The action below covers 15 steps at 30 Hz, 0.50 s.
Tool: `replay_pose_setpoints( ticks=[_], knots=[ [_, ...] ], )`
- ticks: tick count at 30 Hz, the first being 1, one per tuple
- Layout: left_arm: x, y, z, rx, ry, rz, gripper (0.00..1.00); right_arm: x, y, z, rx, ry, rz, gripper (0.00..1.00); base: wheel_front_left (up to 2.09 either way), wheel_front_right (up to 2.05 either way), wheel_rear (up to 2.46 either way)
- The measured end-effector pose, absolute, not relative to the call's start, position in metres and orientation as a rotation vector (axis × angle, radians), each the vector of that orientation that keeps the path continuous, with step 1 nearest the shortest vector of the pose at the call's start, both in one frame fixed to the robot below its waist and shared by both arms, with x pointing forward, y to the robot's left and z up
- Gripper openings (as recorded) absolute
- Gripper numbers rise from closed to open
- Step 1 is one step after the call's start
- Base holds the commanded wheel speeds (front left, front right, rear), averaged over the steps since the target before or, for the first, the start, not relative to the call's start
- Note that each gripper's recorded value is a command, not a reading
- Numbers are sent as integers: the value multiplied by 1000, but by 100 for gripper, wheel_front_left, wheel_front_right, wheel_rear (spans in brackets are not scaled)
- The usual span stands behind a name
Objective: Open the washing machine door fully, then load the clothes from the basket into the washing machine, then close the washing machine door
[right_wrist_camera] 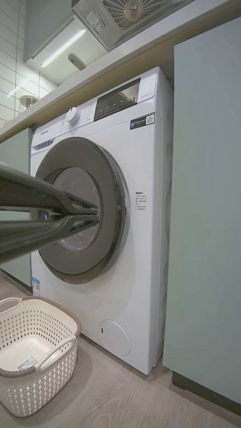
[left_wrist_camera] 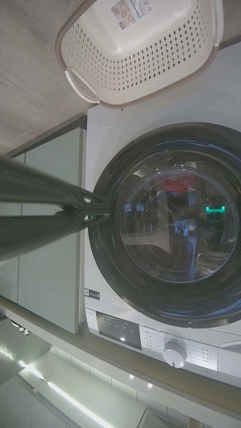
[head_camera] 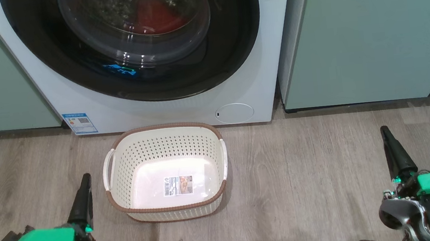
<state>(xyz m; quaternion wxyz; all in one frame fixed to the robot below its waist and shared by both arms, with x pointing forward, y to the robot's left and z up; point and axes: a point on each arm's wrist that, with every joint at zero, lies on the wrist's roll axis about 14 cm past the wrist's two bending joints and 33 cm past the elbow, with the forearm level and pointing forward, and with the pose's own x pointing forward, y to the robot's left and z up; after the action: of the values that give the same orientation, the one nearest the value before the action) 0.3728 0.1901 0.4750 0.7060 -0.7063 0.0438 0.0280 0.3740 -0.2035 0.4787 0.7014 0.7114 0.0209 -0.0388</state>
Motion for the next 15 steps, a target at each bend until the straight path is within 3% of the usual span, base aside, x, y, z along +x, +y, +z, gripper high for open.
replay_pose_setpoints(
  ticks=[15],
  knots=[
    [373, 190, 475, -1572, 97, 61, 0, 374, -205, 479, 1584, 43, -90, 0, 0, 0, 0]
  ],
)
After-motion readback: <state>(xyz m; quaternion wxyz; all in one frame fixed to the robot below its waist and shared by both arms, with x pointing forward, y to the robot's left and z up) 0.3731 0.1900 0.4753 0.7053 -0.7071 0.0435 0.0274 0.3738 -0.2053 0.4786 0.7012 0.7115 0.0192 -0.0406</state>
